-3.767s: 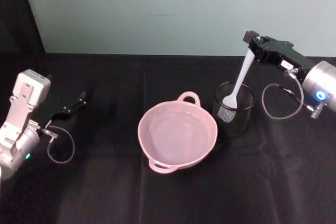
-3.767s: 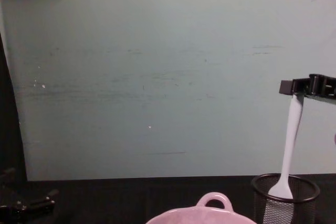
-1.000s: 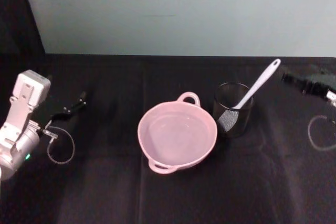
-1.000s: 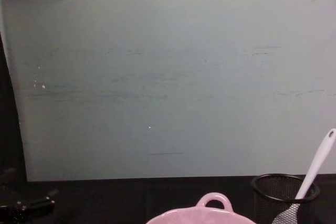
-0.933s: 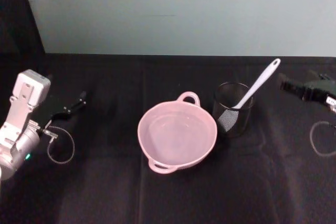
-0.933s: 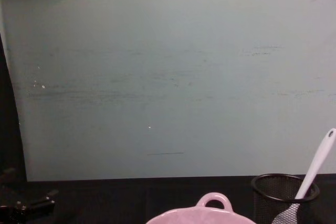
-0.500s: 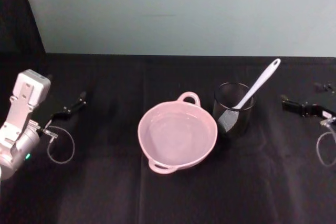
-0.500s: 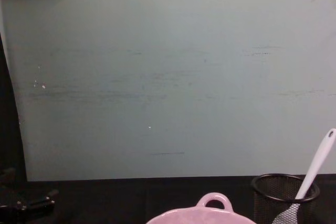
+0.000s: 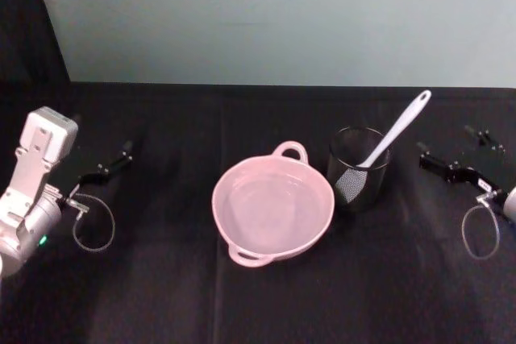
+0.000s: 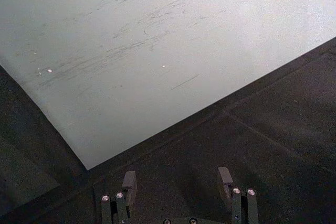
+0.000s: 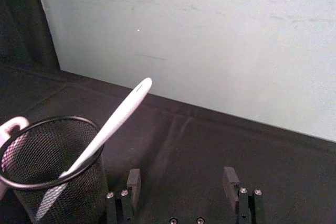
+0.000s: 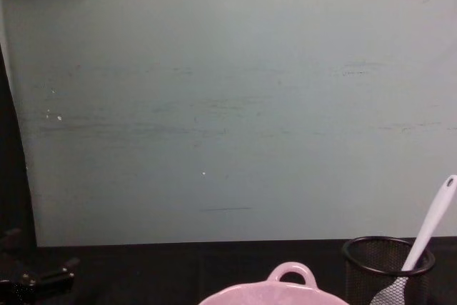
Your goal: Use the one hand to pick up the spoon and stir the clear water in the bowl.
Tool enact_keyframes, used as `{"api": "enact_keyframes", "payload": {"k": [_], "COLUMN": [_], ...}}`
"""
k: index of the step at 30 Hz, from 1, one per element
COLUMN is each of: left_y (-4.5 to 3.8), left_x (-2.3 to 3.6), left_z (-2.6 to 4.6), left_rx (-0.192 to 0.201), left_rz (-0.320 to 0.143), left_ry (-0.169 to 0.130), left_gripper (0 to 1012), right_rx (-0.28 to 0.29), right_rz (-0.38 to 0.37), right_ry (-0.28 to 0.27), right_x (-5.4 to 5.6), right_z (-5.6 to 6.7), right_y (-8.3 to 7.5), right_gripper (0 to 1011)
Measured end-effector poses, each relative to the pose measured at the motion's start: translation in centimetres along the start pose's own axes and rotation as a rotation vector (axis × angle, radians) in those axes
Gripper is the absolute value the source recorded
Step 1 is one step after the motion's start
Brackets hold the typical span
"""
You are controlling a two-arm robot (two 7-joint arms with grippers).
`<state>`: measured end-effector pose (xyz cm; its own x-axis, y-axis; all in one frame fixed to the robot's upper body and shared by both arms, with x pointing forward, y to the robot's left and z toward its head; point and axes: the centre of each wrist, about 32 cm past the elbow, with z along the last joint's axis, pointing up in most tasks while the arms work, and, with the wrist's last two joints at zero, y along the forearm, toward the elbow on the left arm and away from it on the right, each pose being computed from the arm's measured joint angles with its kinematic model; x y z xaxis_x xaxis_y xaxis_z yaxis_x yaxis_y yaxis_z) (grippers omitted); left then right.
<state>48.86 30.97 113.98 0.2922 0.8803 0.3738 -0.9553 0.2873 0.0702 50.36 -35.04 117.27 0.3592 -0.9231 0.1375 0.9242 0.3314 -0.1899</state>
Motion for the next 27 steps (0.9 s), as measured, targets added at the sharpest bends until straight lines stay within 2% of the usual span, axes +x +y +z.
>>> {"api": "enact_keyframes", "payload": {"k": [4, 7, 10, 27], "left_y": [0.0, 0.0, 0.0, 0.0], "left_x": [-0.01, 0.0, -0.01, 0.0], "left_z": [0.0, 0.0, 0.0, 0.0], "left_rx": [0.0, 0.0, 0.0, 0.0], "left_rz": [0.0, 0.0, 0.0, 0.0], "left_ry": [0.0, 0.0, 0.0, 0.0], "left_gripper": [1011, 1011, 1011, 1011], "right_rx": [-0.008, -0.018, -0.033, -0.026], "right_rz": [0.018, 0.029, 0.037, 0.036], "right_ry": [0.034, 0.04, 0.036, 0.036], "right_x": [0.07, 0.07, 0.06, 0.05], "right_z": [-1.04, -1.33, -1.28, -1.35], "right_y": [0.18, 0.29, 0.37, 0.36], "right_gripper": [1003, 1002, 1003, 1003]}}
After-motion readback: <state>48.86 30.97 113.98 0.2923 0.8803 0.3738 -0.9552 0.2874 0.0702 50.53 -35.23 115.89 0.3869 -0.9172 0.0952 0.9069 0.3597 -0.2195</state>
